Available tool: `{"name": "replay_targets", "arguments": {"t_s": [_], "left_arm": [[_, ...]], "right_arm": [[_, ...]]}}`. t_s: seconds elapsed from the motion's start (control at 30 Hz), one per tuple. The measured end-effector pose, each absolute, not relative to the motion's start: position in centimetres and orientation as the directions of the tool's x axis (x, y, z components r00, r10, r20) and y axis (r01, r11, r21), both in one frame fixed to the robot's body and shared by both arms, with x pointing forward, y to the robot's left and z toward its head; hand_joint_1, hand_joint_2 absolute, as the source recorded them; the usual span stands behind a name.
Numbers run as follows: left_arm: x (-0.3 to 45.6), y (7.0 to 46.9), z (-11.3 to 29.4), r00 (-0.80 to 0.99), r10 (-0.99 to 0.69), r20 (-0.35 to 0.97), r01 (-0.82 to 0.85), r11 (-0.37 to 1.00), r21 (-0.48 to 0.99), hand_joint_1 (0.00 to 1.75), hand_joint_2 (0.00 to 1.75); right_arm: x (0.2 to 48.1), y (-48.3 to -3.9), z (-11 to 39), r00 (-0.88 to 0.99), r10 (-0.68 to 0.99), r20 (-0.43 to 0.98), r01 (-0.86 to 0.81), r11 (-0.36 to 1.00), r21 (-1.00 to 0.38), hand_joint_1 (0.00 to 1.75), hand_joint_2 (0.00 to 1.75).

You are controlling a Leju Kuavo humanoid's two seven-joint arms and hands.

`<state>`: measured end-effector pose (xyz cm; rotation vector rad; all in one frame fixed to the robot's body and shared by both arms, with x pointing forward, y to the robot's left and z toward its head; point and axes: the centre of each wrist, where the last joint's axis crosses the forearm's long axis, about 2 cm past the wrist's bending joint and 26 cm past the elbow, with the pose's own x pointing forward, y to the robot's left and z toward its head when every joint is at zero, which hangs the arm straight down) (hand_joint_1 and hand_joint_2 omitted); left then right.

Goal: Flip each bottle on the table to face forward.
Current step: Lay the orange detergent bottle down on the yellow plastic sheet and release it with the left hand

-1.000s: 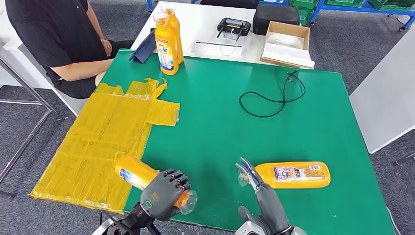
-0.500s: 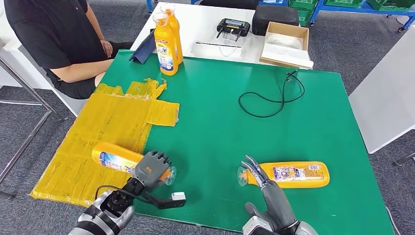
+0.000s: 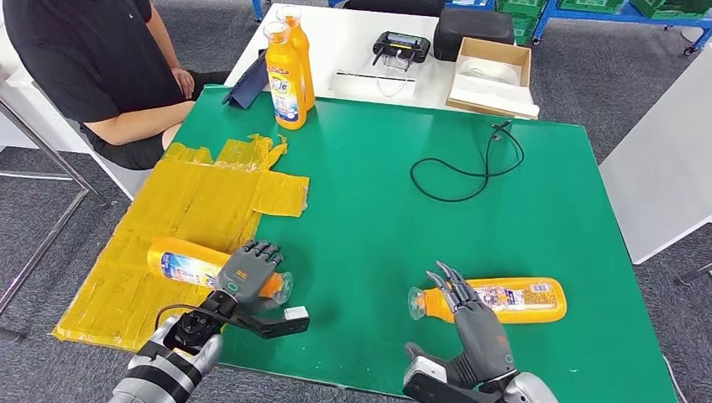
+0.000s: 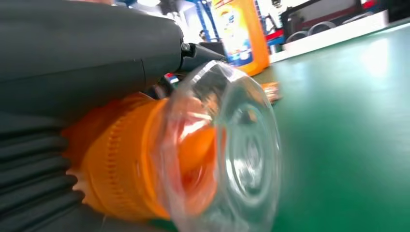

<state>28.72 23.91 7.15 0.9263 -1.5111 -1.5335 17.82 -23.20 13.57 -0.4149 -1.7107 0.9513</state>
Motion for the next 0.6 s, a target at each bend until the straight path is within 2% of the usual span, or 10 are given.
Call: {"name": "replay_targets", "arguments": {"t_s": [0.13, 0.27, 0.43, 0.6], "left_arm": [[28.2, 23.1, 7.6, -0.464, -0.879, 0.107, 0.060, 0.089, 0.994, 0.00, 0.00], [27.5, 22.1, 8.9, -0.534, -0.772, 0.345, 0.143, 0.320, 0.936, 0.00, 0.00], [26.2, 20.6, 10.4, -0.506, -0.481, 0.715, 0.375, 0.624, 0.686, 0.00, 0.00], [25.2, 20.2, 10.7, -0.433, -0.276, 0.858, 0.480, 0.735, 0.479, 0.00, 0.00]], "right_arm": [[18.2, -23.4, 13.5, -0.353, 0.751, 0.558, -0.125, 0.553, -0.824, 0.00, 1.75], [19.3, -24.3, 12.8, -0.324, 0.863, 0.387, -0.068, 0.387, -0.920, 0.00, 1.75], [21.9, -26.3, 11.3, -0.254, 0.928, 0.272, -0.112, 0.251, -0.961, 0.00, 1.75], [23.9, -27.5, 10.2, -0.213, 0.946, 0.243, -0.177, 0.208, -0.962, 0.00, 1.75]]}}
